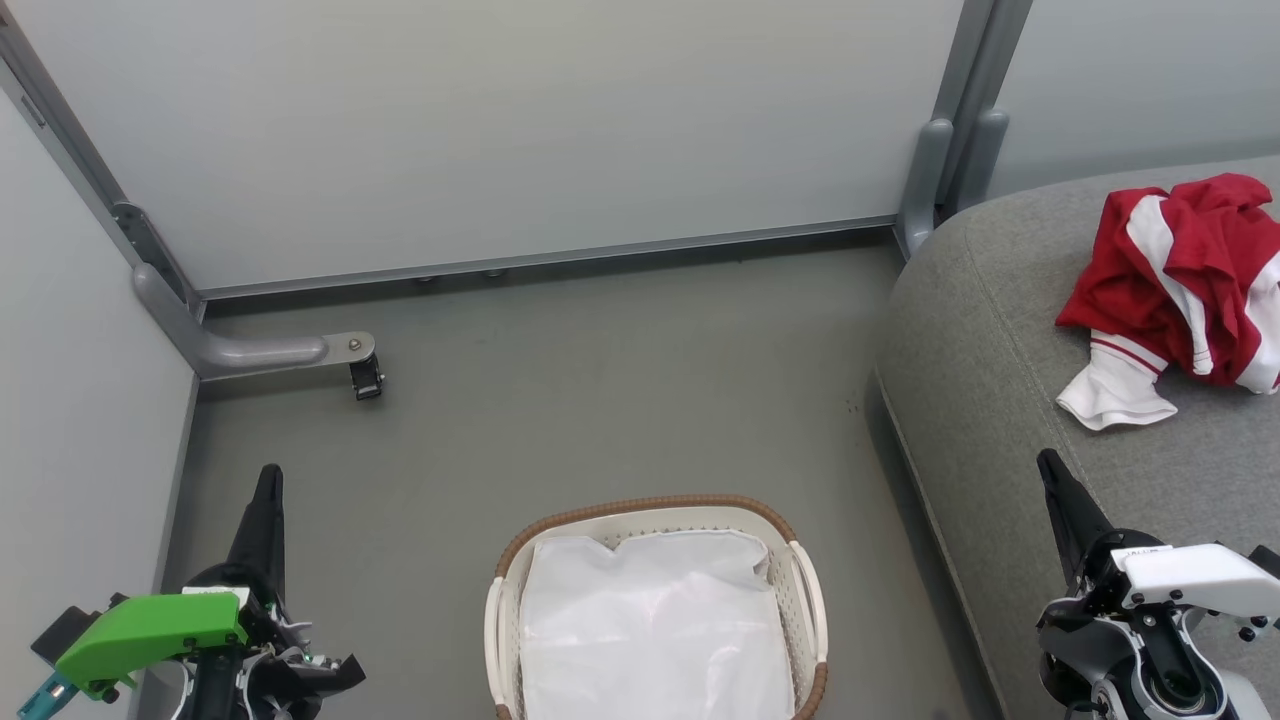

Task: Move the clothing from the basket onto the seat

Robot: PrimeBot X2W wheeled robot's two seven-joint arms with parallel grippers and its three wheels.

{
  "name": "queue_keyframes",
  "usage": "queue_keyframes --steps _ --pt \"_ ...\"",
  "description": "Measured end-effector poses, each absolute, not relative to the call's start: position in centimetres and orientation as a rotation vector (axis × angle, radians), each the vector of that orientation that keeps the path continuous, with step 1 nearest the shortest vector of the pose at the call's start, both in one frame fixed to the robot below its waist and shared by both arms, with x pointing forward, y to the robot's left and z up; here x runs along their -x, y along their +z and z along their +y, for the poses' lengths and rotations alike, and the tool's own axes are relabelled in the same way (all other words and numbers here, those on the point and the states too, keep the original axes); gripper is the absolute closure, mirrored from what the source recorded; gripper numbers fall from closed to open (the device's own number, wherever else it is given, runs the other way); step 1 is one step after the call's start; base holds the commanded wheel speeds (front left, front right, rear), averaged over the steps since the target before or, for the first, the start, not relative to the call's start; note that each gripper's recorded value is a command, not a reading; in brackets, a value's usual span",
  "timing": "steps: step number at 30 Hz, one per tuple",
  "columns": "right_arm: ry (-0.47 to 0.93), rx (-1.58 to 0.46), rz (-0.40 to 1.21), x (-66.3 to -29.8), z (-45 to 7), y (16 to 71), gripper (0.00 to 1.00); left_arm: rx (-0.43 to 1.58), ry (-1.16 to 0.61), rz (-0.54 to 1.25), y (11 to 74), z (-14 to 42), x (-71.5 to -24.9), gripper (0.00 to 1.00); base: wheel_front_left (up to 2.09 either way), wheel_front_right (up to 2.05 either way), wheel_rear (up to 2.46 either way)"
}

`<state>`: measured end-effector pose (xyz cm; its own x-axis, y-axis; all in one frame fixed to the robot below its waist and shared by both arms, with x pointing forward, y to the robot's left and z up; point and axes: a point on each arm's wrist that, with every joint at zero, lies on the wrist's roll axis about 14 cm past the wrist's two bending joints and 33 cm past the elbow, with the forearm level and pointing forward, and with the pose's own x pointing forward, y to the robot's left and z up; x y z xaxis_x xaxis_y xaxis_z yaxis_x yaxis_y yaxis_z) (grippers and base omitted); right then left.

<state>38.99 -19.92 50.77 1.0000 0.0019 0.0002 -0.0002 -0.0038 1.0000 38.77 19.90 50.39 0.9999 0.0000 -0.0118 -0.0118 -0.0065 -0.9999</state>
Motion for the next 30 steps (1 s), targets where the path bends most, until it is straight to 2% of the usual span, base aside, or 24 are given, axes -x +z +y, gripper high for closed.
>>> queue_keyframes --steps 30 --pt "0.002 -1.575 0.001 -38.99 -19.92 50.77 1.0 1.577 0.009 0.009 50.4 19.9 -38.77 1.0 0.0 0.0 0.0"
